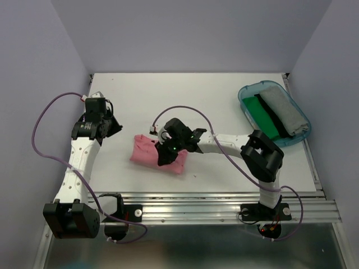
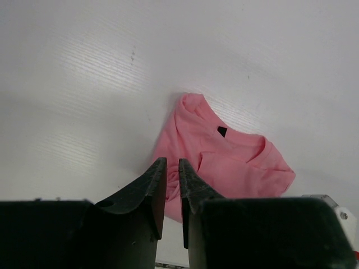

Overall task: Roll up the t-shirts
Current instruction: Roll the T-shirt to the center of the board.

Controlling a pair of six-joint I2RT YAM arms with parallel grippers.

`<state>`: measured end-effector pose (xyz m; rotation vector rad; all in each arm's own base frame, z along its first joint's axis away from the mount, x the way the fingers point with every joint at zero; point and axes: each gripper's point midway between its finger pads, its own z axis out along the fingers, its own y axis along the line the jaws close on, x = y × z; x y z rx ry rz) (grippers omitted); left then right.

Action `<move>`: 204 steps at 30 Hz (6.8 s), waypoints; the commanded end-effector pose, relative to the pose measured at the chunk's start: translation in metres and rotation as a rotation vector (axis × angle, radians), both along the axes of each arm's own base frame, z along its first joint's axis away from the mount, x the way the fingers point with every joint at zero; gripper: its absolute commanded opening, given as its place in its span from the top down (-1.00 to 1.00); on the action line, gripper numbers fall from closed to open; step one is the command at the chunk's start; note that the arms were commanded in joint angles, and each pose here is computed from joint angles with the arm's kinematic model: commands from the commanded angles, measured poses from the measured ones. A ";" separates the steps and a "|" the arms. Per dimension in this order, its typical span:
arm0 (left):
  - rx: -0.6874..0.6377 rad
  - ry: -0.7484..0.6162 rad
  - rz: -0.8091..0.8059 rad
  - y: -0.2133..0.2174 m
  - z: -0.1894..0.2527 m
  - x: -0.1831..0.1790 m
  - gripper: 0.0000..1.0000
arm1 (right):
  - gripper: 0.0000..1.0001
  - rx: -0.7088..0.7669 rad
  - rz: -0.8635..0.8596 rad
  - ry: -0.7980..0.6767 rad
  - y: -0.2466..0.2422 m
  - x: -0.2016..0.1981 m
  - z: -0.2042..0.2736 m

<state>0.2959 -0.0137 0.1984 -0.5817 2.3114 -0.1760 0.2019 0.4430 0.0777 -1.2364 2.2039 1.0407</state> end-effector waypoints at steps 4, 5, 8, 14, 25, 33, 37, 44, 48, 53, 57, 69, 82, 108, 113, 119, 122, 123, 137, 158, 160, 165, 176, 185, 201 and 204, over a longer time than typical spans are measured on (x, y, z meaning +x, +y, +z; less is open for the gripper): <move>0.014 -0.037 -0.015 0.001 0.004 0.001 0.48 | 0.86 0.118 0.083 0.274 0.016 -0.021 0.027; 0.015 -0.035 -0.016 0.001 0.003 0.001 0.48 | 0.86 0.125 0.075 0.295 0.017 -0.017 0.029; 0.015 -0.037 -0.016 0.001 0.004 0.000 0.48 | 0.86 0.144 0.099 0.359 0.018 -0.020 0.033; -0.001 -0.029 -0.045 -0.004 0.001 -0.003 0.48 | 0.89 0.141 0.064 0.475 0.019 -0.010 0.026; -0.046 0.066 -0.121 -0.017 -0.038 -0.024 0.83 | 0.92 0.116 0.026 0.605 0.015 0.001 0.004; -0.108 0.130 -0.166 -0.038 -0.065 -0.043 1.00 | 0.92 0.113 0.015 0.656 0.009 0.012 -0.010; -0.114 0.160 -0.186 -0.048 -0.072 -0.052 1.00 | 0.91 0.119 0.011 0.685 0.005 0.019 -0.014; -0.097 0.257 -0.264 -0.086 -0.095 -0.066 1.00 | 0.90 0.116 0.006 0.696 0.002 0.022 -0.020; -0.107 0.238 -0.276 -0.092 -0.095 -0.060 1.00 | 0.90 0.117 0.005 0.692 0.002 0.022 -0.019; -0.066 0.260 -0.253 -0.087 -0.102 -0.053 1.00 | 0.90 0.119 0.004 0.684 0.003 0.023 -0.018; -0.056 0.258 -0.233 -0.086 -0.106 -0.045 1.00 | 0.90 0.115 -0.003 0.681 0.002 0.023 -0.018; 0.013 0.336 -0.110 -0.069 -0.128 -0.044 1.00 | 0.86 0.121 -0.028 0.641 0.009 0.034 -0.014; -0.024 0.350 -0.046 -0.070 -0.152 -0.045 1.00 | -0.35 0.156 -0.134 0.329 -0.012 0.051 0.059; 0.004 0.344 -0.042 -0.064 -0.150 -0.038 1.00 | -0.43 0.066 -0.219 0.090 -0.050 0.008 0.009; 0.008 0.343 -0.040 -0.063 -0.150 -0.037 1.00 | 0.02 0.045 -0.230 0.114 -0.049 0.008 -0.005; 0.015 0.344 -0.036 -0.060 -0.150 -0.036 1.00 | 0.75 0.070 -0.223 0.130 -0.045 0.006 0.005; 0.017 0.345 -0.028 -0.057 -0.150 -0.036 1.00 | 0.98 0.096 -0.199 0.171 -0.039 0.000 0.013; 0.018 0.346 -0.027 -0.056 -0.150 -0.036 1.00 | 0.99 0.104 -0.197 0.191 -0.040 0.002 0.014; 0.026 0.331 -0.013 -0.050 -0.146 -0.031 1.00 | 0.99 0.002 -0.201 0.431 -0.051 0.009 -0.021; 0.028 0.322 -0.009 -0.049 -0.144 -0.029 1.00 | -0.20 -0.075 -0.427 0.051 -0.093 0.042 0.045; 0.028 0.322 -0.009 -0.049 -0.144 -0.029 1.00 | -0.02 -0.073 -0.419 0.018 -0.089 0.039 0.049; 0.027 0.321 -0.011 -0.049 -0.143 -0.029 1.00 | 0.79 -0.071 -0.331 -0.013 -0.063 0.022 0.050; 0.028 0.306 -0.015 -0.049 -0.138 -0.027 1.00 | 0.99 -0.173 -0.404 0.005 -0.053 0.038 -0.009; 0.045 0.255 -0.040 -0.049 -0.120 -0.017 1.00 | 0.99 -0.215 -0.412 0.028 -0.058 0.034 -0.027; 0.093 0.030 -0.026 -0.031 -0.014 0.011 0.80 | 0.55 -0.109 -0.331 -0.217 -0.030 0.029 0.062; 0.111 0.003 0.051 -0.004 0.003 0.014 0.79 | 0.28 -0.112 -0.285 -0.345 -0.013 0.022 0.074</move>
